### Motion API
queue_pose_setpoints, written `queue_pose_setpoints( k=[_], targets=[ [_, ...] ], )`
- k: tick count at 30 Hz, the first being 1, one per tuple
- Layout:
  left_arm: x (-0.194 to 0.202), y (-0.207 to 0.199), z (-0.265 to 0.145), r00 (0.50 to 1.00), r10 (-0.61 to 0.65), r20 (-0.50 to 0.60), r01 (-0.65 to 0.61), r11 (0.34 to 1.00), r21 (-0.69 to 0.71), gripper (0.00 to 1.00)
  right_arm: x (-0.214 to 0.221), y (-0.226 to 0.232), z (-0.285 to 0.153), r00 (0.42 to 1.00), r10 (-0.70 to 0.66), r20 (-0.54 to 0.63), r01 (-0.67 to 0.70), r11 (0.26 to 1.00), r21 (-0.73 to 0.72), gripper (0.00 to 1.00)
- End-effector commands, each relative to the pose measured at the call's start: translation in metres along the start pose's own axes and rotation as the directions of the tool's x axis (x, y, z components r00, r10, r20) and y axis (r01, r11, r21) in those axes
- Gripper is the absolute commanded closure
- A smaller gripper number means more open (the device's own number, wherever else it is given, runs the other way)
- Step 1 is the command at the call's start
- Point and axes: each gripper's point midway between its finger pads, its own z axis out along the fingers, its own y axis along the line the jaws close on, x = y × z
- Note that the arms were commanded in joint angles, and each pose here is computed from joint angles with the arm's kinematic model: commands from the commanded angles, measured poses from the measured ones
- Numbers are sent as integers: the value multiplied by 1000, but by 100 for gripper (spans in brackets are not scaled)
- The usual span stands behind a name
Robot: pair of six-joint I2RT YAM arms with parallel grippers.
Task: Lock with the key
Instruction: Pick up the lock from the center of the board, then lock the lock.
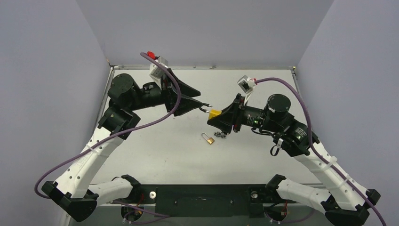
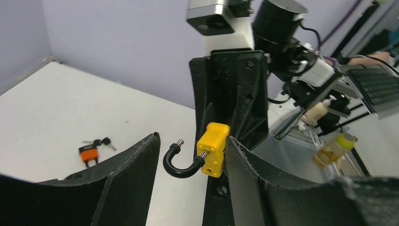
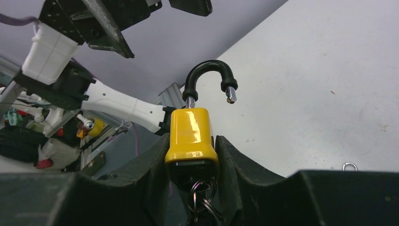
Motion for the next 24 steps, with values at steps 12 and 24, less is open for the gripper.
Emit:
queue_pose_setpoints(
  k=[12, 24],
  targets=[
    [1, -76, 5, 994, 88, -61, -57, 919, 390, 49, -44, 73, -41, 989, -20, 144, 52, 974, -219, 100],
    [12, -88, 3, 992, 83, -95, -38, 915, 401, 60, -52, 66, -49, 982, -37, 186, 65, 987, -144, 100]
  ],
)
